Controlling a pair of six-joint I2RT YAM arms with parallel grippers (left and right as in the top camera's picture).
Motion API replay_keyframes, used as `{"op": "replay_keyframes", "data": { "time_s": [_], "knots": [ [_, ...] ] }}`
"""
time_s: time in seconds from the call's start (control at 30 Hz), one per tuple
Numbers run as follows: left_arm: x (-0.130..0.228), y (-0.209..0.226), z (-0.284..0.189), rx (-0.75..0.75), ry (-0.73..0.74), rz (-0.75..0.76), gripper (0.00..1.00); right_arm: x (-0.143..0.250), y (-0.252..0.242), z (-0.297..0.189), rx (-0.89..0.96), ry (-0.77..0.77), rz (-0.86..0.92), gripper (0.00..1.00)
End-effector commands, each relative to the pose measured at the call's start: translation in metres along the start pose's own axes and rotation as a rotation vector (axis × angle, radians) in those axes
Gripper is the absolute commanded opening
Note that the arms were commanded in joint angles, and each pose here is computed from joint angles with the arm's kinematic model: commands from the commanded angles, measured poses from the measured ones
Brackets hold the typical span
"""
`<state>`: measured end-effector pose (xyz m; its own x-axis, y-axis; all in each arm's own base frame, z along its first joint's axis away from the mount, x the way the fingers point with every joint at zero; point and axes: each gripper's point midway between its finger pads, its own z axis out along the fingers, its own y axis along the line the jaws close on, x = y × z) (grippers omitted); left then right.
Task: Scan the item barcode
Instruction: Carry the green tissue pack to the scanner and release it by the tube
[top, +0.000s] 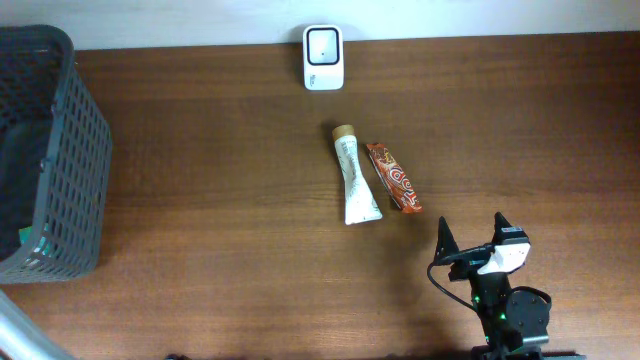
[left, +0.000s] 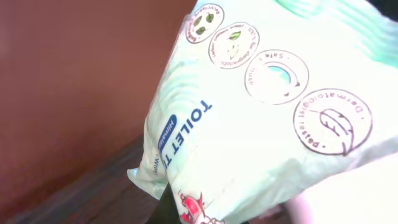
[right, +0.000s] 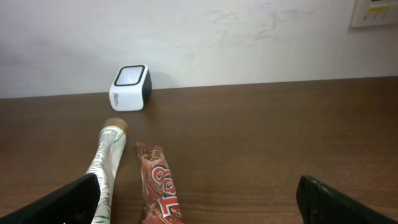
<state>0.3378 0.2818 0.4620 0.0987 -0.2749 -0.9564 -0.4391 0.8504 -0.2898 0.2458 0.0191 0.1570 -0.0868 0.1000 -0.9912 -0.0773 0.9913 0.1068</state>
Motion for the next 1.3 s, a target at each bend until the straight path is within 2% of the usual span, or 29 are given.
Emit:
{"op": "replay_keyframes", "data": {
  "time_s": [0.0,0.13,0.23,0.33,0.43,0.67,0.73,0.77,0.83,0.93,1.03,1.27],
  "knots": [
    [0.007,-0.091,-0.005,0.301,0.079,-0.298,0.00,0.003,0.000,0.000,-0.005,0.006,0.005,0.99],
    [0.044,-0.201,-0.015,0.535,0.200,-0.296,0.00,0.003,0.000,0.000,-0.005,0.006,0.005,0.99],
    [0.078,-0.268,-0.030,0.645,0.299,-0.295,0.00,0.003,0.000,0.000,-0.005,0.006,0.005,0.99],
    [0.125,-0.314,-0.046,0.678,0.441,-0.286,0.00,0.003,0.000,0.000,-0.005,0.006,0.005,0.99],
    [0.193,-0.346,-0.063,0.636,0.629,-0.238,0.00,0.003,0.000,0.000,-0.005,0.006,0.005,0.99],
    [0.369,-0.381,-0.112,0.509,1.054,-0.004,0.00,0.003,0.000,0.000,-0.005,0.006,0.005,0.99],
    [0.403,-0.388,-0.124,0.506,1.126,0.044,0.00,0.003,0.000,0.000,-0.005,0.006,0.005,0.99],
    [0.434,-0.393,-0.136,0.502,1.185,0.083,0.00,0.003,0.000,0.000,-0.005,0.006,0.005,0.99],
    [0.463,-0.396,-0.149,0.471,1.251,0.092,0.00,0.003,0.000,0.000,-0.005,0.006,0.005,0.99],
    [0.502,-0.398,-0.169,0.414,1.336,0.092,0.00,0.003,0.000,0.000,-0.005,0.006,0.005,0.99],
    [0.522,-0.398,-0.180,0.407,1.370,0.131,0.00,0.003,0.000,0.000,-0.005,0.006,0.005,0.99],
    [0.527,-0.389,-0.178,0.366,1.365,0.160,0.00,0.003,0.000,0.000,-0.005,0.006,0.005,0.99]
  ]
}}
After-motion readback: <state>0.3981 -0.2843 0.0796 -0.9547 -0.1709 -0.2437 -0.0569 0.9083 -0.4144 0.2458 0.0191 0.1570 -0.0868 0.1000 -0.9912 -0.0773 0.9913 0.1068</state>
